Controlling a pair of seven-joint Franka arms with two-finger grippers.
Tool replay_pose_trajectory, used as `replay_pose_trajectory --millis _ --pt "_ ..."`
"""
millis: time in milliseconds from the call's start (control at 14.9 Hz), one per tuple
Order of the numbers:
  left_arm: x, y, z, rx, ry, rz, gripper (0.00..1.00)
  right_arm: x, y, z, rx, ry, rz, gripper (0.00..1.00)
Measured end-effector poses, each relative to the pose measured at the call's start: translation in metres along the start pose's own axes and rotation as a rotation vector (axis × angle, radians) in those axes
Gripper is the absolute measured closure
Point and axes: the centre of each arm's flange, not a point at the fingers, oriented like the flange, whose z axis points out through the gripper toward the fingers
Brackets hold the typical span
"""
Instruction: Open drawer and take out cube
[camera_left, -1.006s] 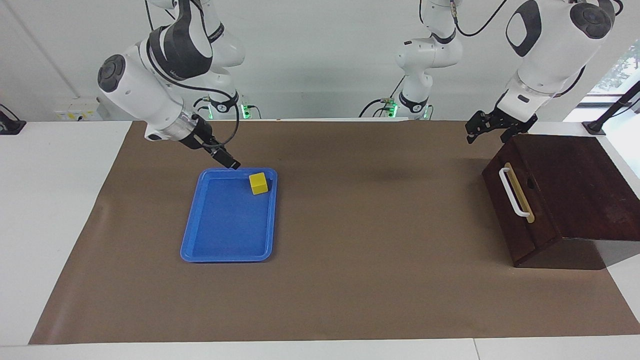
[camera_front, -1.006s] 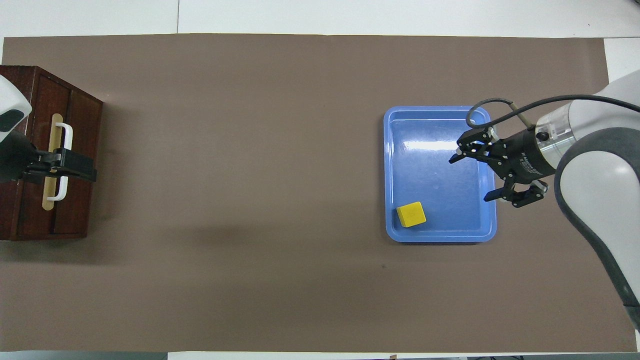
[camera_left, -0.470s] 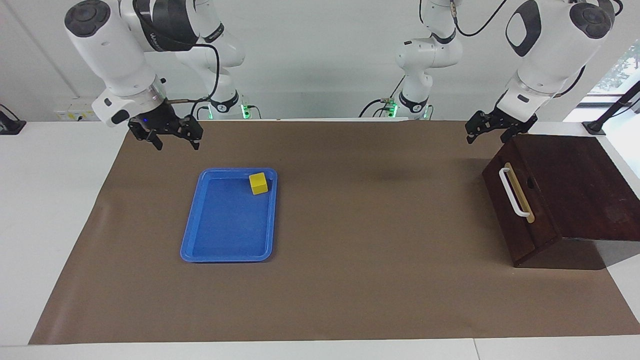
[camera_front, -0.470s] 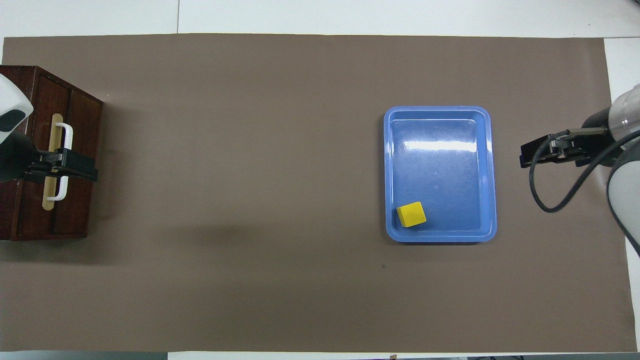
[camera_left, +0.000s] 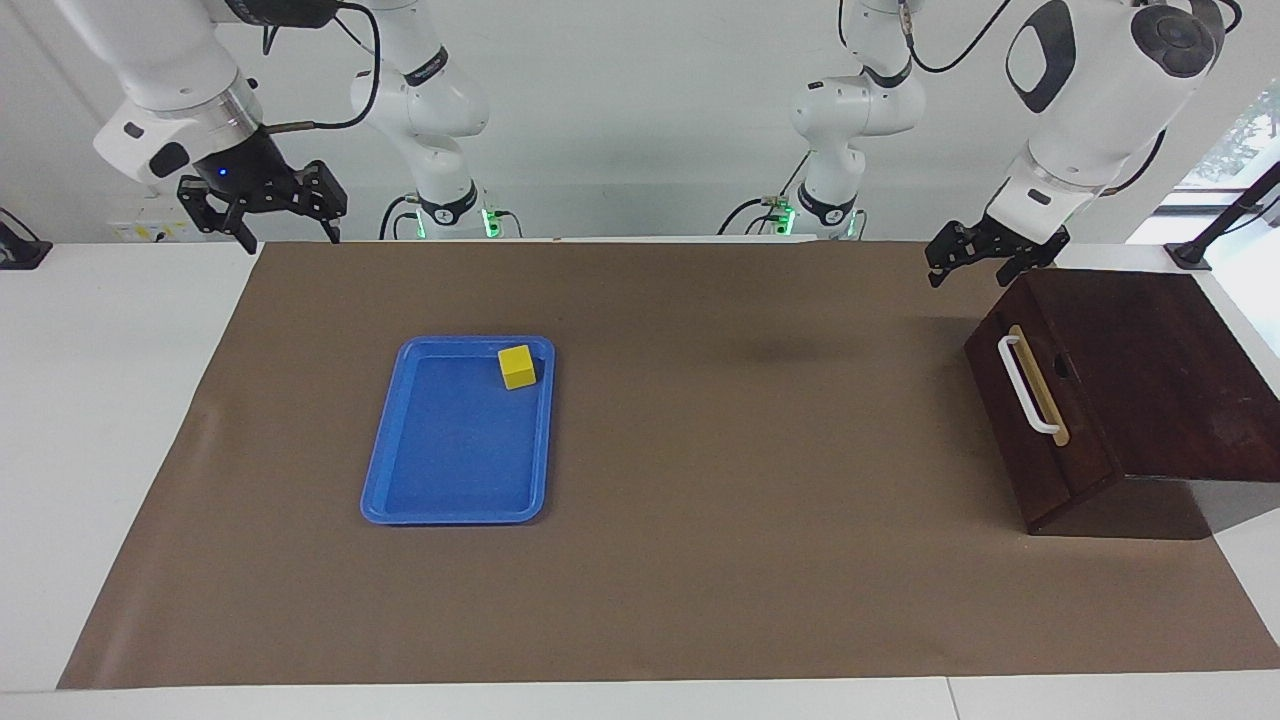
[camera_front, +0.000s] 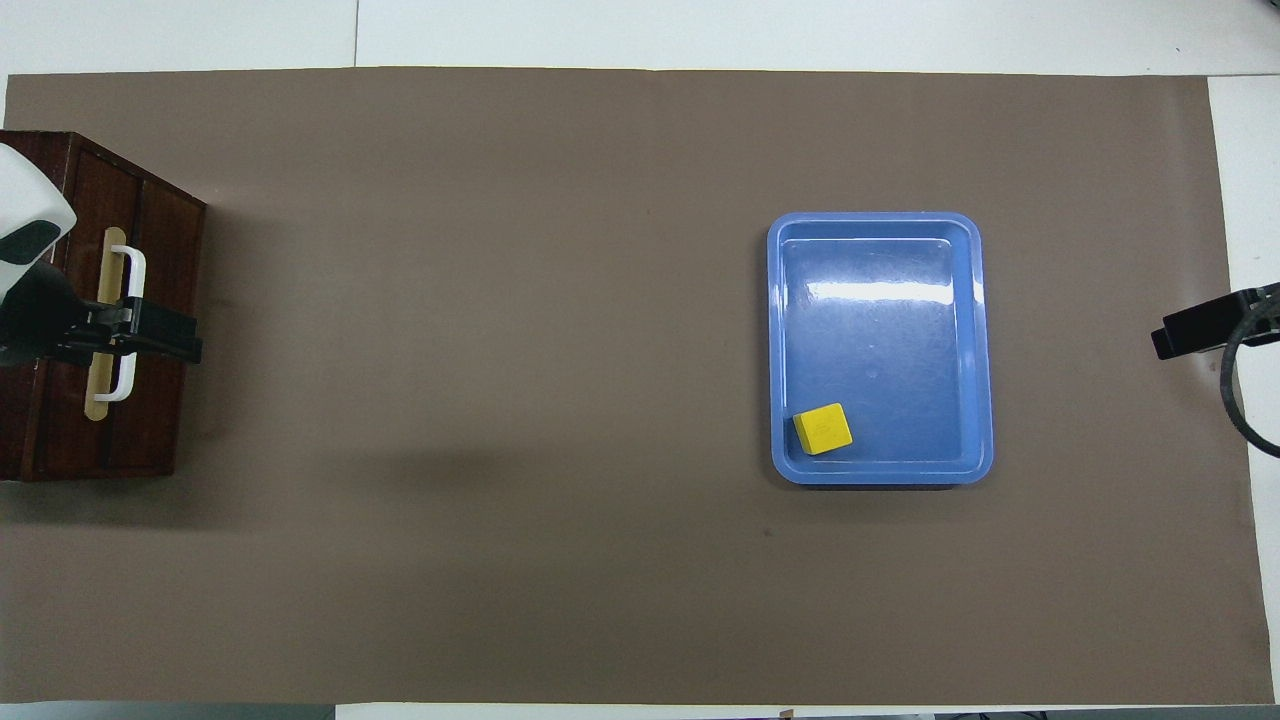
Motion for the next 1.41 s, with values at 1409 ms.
replay_pose_trajectory --millis 1409 --pt "0.0 -0.009 0.0 -0.001 0.001 -0.017 0.0 0.002 -0.006 0.028 -0.048 -0.033 0.084 0.0"
